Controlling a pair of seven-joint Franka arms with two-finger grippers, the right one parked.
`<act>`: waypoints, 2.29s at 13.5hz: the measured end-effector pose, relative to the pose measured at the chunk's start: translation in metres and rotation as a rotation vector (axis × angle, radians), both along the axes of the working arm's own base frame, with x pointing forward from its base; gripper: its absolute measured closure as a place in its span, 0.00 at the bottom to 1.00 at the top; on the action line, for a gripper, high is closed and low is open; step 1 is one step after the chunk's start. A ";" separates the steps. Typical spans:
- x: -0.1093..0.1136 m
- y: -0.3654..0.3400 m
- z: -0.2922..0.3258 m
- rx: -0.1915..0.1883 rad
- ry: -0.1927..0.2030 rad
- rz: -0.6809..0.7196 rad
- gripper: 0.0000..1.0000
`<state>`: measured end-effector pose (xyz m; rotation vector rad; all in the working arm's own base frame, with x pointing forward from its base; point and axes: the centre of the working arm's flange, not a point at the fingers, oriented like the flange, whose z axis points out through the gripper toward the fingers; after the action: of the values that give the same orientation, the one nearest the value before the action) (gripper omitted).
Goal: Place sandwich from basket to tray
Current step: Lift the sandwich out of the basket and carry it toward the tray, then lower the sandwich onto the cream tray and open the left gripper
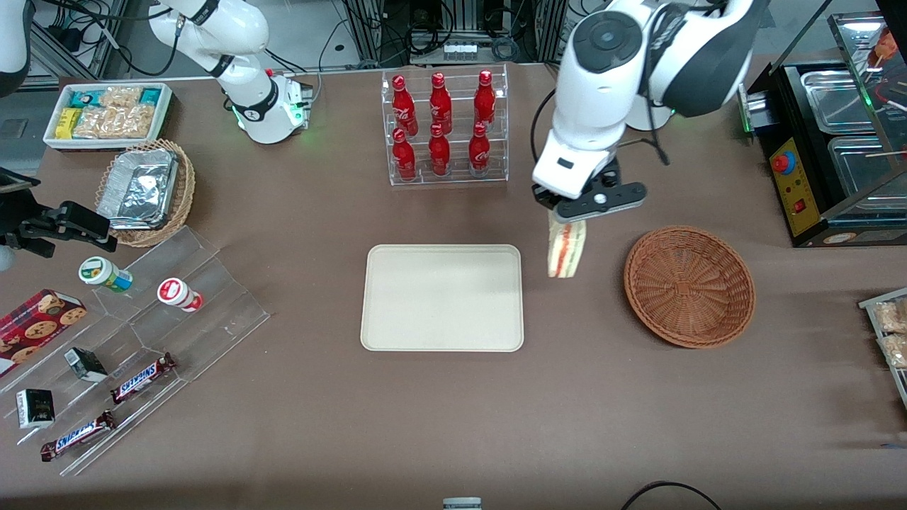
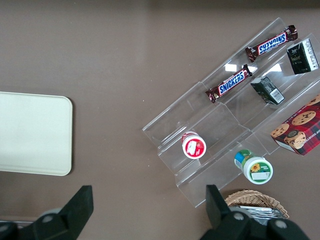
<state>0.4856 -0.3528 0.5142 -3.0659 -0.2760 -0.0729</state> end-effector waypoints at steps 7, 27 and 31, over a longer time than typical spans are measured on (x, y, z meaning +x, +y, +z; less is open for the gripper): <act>-0.001 -0.079 -0.108 0.029 0.032 -0.041 0.86; 0.014 -0.140 -0.246 0.096 -0.025 0.038 0.86; 0.013 -0.140 -0.260 0.107 -0.014 0.036 0.86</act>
<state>0.4987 -0.4924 0.2540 -2.9537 -0.3178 -0.1043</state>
